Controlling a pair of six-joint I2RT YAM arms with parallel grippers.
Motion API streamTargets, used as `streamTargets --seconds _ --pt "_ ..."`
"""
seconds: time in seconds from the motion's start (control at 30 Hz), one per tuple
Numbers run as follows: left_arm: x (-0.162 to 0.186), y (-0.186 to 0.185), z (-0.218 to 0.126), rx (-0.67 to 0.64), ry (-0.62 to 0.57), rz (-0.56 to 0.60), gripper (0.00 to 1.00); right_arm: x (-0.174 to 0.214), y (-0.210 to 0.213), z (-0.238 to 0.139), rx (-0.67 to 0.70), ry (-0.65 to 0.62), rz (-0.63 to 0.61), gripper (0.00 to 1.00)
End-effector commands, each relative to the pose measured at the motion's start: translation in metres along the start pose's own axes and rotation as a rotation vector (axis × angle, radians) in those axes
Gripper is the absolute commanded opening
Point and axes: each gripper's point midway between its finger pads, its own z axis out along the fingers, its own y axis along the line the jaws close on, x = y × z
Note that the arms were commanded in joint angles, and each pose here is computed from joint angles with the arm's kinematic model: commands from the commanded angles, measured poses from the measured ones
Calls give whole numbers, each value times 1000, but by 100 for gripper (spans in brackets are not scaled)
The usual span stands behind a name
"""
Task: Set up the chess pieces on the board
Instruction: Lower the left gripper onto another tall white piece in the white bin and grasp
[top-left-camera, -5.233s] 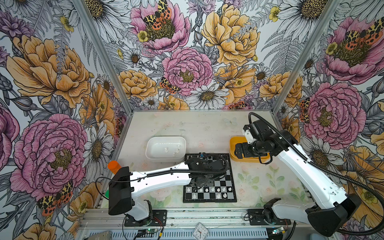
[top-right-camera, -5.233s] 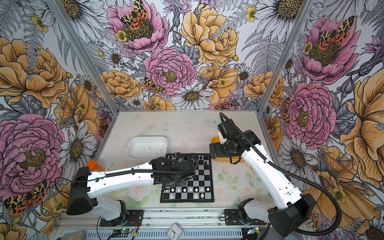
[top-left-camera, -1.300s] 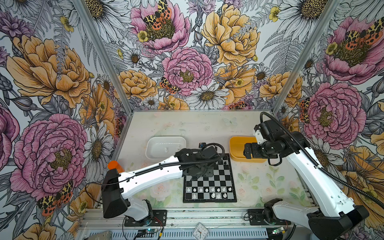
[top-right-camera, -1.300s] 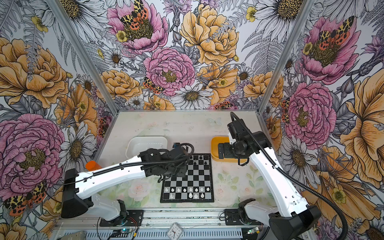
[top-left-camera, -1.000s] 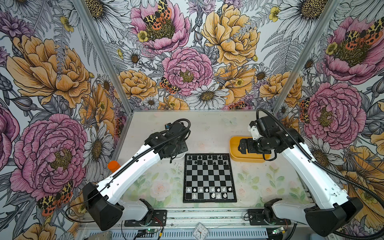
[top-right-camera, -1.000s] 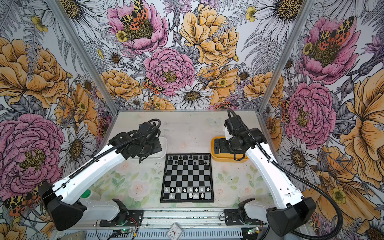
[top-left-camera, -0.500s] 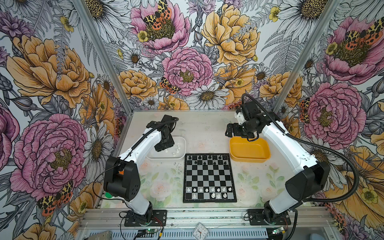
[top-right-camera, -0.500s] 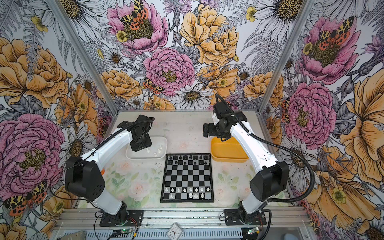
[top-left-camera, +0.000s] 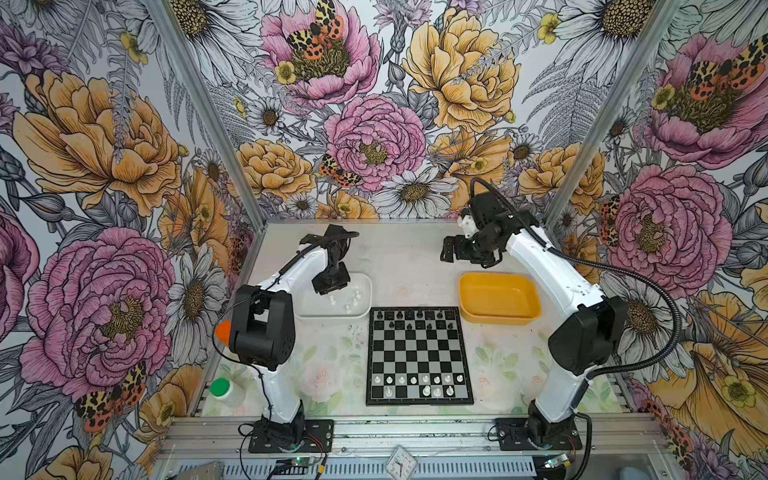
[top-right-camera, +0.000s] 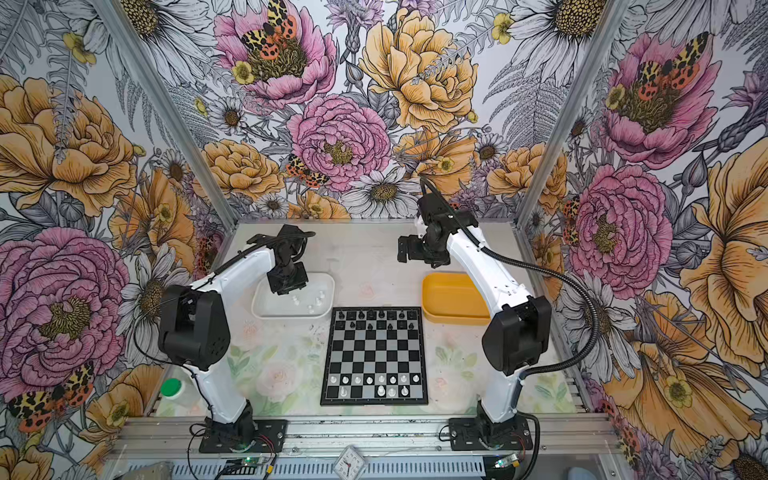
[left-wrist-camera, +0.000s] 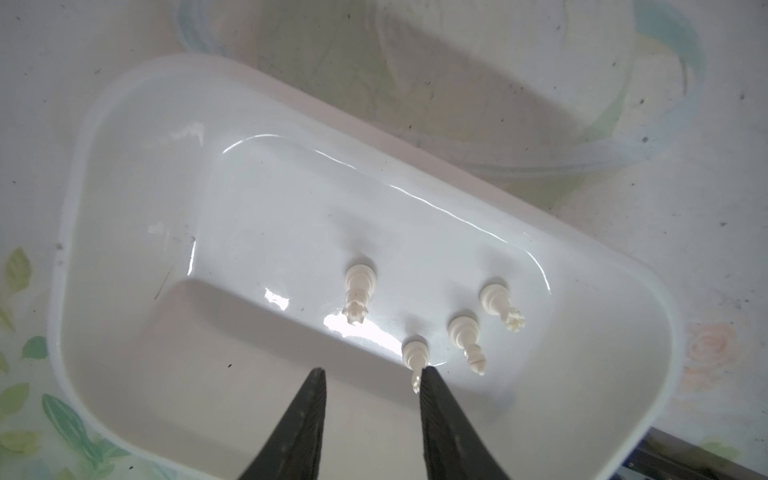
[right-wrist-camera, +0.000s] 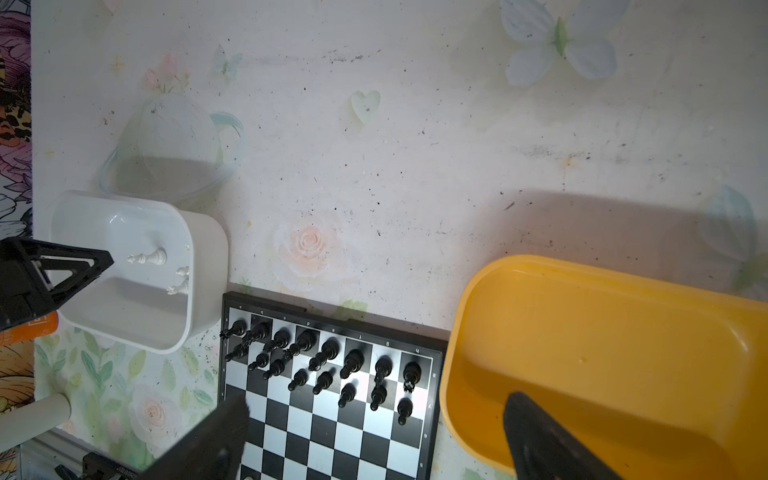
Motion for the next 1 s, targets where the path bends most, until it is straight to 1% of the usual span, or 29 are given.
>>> streamTargets --seconds 0.0,0.5,0.67,0.97 --pt "-6 -7 4 30 7 8 39 -12 0 -6 -14 -24 -10 97" --pt "-2 8 23 -25 38 28 38 -16 -8 -10 -10 -25 4 97" --pt "-1 14 30 -21 50 24 37 -14 -9 -13 -2 -24 4 97" --pt "1 11 36 -1 52 27 35 -10 -12 -18 19 -24 8 97"
